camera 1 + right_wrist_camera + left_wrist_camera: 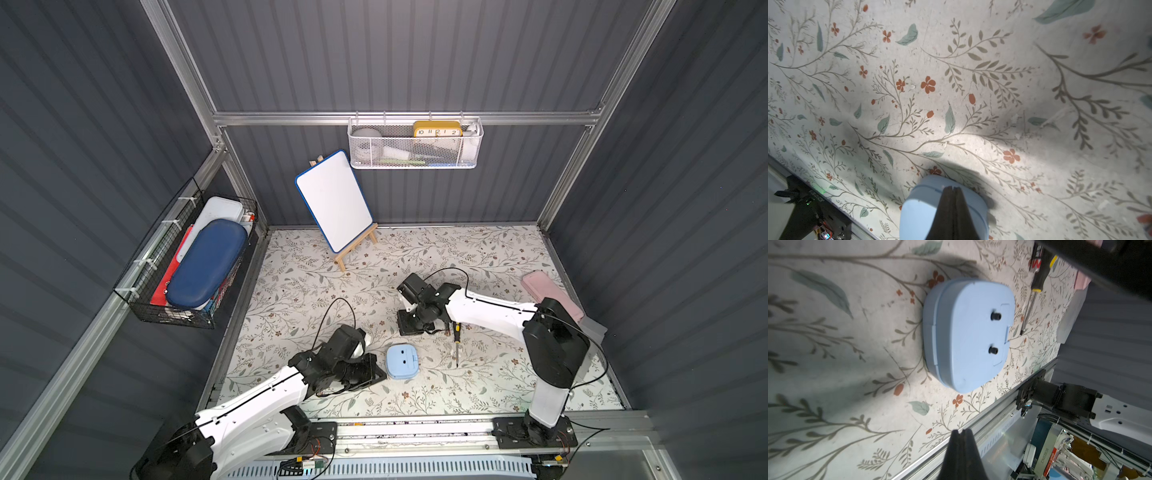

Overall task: Remove the battery from the alarm
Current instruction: Install the cover on the alarm, then adjust the alarm at the center of the board.

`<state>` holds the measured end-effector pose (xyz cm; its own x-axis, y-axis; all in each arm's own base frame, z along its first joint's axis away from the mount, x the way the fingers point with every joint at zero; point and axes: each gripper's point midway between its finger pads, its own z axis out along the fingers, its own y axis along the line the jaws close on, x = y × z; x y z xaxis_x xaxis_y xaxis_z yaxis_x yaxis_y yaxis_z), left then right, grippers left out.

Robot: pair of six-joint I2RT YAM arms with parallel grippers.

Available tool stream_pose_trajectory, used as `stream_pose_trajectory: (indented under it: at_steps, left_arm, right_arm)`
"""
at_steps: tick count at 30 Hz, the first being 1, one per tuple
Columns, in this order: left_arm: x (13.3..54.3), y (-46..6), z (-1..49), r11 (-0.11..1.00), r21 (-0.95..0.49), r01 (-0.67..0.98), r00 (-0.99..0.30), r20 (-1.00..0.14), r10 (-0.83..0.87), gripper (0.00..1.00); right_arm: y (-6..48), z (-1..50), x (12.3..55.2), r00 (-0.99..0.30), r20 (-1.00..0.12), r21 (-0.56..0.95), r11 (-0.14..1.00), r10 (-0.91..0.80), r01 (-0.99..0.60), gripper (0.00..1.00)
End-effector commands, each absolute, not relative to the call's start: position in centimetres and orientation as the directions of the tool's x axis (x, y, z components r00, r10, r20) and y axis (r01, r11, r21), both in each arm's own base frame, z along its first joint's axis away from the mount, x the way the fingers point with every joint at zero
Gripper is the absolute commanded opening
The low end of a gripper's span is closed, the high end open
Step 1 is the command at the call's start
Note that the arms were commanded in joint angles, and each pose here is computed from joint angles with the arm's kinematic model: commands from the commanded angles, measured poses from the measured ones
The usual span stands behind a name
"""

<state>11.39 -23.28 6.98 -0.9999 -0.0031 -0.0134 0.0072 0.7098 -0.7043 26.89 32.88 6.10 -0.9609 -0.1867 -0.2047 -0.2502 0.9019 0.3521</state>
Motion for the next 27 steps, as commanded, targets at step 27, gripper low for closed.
stream_pose_trajectory:
  at_steps: [27]
  left_arm:
    - [15.0,-27.4,1.9,0.787,-0.6,-0.146,-0.985,0.011,-0.174,0.0]
  right_arm:
    - [30.2,2.8,25.1,-0.974,-0.098,0.337,0.914,-0.202,-0.224,0.0]
